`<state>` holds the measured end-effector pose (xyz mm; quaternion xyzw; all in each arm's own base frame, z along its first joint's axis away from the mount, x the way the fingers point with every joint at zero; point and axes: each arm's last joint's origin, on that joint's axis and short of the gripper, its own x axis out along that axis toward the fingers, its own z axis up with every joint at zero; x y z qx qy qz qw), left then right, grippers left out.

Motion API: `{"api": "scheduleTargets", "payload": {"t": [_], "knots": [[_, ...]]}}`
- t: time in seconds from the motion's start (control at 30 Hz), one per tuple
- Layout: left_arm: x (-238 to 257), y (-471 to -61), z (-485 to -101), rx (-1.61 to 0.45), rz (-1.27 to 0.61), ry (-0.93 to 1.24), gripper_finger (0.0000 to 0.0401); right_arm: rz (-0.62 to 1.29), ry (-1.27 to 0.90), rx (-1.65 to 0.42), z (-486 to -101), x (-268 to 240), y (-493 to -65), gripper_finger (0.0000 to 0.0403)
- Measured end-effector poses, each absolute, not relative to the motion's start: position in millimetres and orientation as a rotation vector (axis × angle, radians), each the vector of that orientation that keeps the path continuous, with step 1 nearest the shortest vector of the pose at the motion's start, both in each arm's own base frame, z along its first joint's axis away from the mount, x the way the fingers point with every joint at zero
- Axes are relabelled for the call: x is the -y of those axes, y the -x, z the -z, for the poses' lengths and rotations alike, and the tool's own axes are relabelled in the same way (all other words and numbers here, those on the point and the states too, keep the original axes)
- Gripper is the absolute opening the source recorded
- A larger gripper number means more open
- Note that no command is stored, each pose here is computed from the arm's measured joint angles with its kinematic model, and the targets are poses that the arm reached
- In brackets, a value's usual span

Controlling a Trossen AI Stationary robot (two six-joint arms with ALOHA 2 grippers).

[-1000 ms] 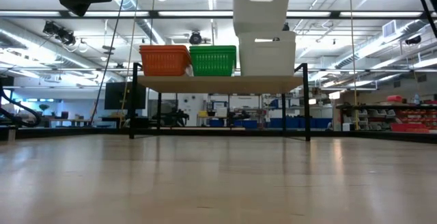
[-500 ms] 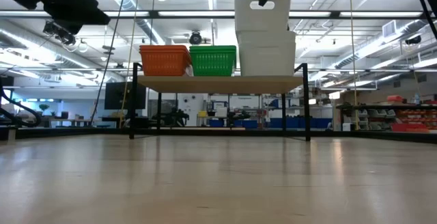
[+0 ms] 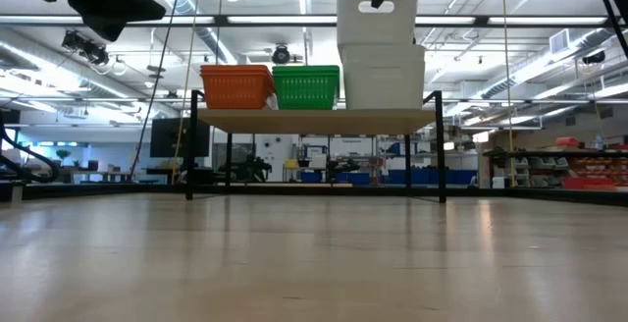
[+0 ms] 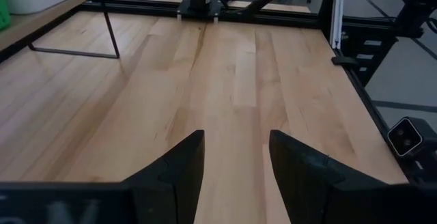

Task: Stack baskets on shelf by color
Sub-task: Stack the white bin on top of the stacked white bins on the shelf

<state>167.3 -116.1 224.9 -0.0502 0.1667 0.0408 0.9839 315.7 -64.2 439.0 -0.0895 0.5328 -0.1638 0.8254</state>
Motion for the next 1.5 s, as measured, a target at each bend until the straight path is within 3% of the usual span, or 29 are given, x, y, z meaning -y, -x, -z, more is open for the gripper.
{"api": "scheduleTargets", "payload": {"t": [1.0,1.5], "knots": [[116,-167,-225,-0.335,-0.081,0.099,0.0172,0.315,0.161,-1.233,-415,68,-320,0.0008],[116,-167,-225,-0.335,-0.081,0.101,0.0172,0.337,0.158,-1.195,-426,66,-309,0.0108]]}}
